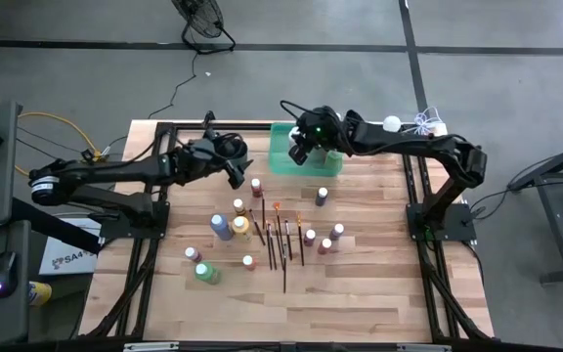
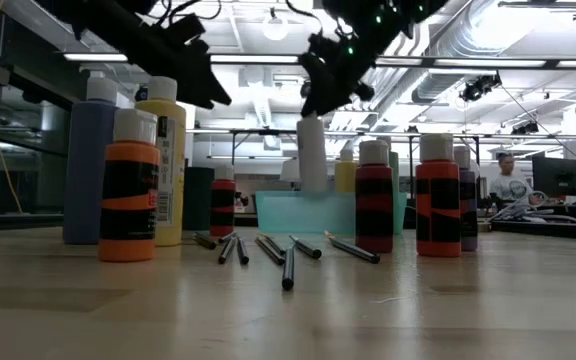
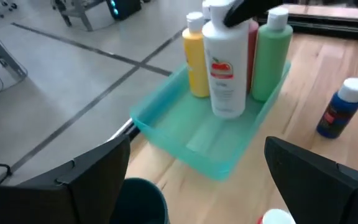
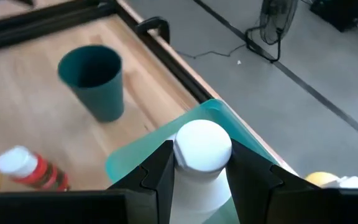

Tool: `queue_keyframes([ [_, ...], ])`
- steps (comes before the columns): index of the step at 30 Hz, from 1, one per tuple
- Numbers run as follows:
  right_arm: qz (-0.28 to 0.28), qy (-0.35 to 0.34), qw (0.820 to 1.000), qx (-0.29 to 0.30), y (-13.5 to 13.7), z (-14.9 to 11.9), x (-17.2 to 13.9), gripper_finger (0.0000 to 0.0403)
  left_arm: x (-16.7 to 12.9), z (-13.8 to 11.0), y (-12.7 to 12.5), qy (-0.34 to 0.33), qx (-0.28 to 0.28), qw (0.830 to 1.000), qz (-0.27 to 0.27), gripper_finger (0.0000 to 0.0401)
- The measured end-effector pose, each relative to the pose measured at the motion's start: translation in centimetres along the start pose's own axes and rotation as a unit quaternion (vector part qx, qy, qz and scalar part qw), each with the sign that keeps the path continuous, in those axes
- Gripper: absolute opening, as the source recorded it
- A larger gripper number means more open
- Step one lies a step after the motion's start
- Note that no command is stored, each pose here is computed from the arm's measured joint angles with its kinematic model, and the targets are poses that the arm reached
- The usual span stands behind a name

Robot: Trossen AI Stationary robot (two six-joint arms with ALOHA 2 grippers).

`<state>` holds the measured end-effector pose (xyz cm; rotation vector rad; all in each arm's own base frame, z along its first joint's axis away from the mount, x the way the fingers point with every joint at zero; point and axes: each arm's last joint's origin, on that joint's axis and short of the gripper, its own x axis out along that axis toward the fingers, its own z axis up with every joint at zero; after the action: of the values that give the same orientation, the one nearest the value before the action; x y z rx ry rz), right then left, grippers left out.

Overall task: Pick & Place Paint Supplies
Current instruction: Put the large white paint bottle into the green bin

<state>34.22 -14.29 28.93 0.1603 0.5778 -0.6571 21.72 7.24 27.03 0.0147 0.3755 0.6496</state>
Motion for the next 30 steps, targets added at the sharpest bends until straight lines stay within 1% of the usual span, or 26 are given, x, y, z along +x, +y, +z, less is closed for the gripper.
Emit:
queue_keyframes([
  [3, -0.019, -0.006, 1.000, 0.022, -0.5, -1.4, 0.9, 0.0114, 0.2, -0.6, -0.1, -0.004, -0.002, 1.000, 0.000, 0.0365],
  [6, -0.055, -0.010, 0.998, 0.043, -1.0, -2.6, 1.5, 0.0113, 0.2, -0.5, -0.1, -0.009, -0.004, 1.000, 0.002, 0.0365],
  [9, -0.086, -0.019, 0.994, 0.059, -1.2, -3.2, 1.7, 0.0113, 0.2, -0.7, -0.1, -0.005, -0.002, 1.000, 0.003, 0.0365],
  [11, -0.102, -0.022, 0.993, 0.060, -1.1, -3.6, 1.7, 0.0113, 0.2, -0.6, -0.1, -0.006, -0.002, 1.000, 0.003, 0.0365],
  [15, -0.133, -0.031, 0.988, 0.069, -0.9, -3.6, 1.6, 0.0113, 0.2, -0.6, -0.1, -0.006, -0.002, 1.000, 0.003, 0.0365],
  [19, -0.143, -0.026, 0.986, 0.082, -1.0, -4.2, 1.7, 0.0113, 0.2, -0.7, -0.1, -0.005, -0.002, 1.000, 0.003, 0.0365],
  [24, -0.176, -0.022, 0.979, 0.096, -1.3, -5.1, 1.9, 0.0113, 0.2, -0.7, -0.1, -0.004, -0.003, 1.000, 0.003, 0.0365],
  [27, -0.179, -0.016, 0.979, 0.101, -1.4, -5.7, 2.0, 0.0113, 0.2, -0.7, -0.1, -0.004, -0.003, 1.000, 0.003, 0.0365],
  [30, -0.195, -0.018, 0.975, 0.101, -1.5, -6.0, 2.0, 0.0113, 0.2, -0.7, -0.1, -0.004, -0.003, 1.000, 0.003, 0.0365],
])
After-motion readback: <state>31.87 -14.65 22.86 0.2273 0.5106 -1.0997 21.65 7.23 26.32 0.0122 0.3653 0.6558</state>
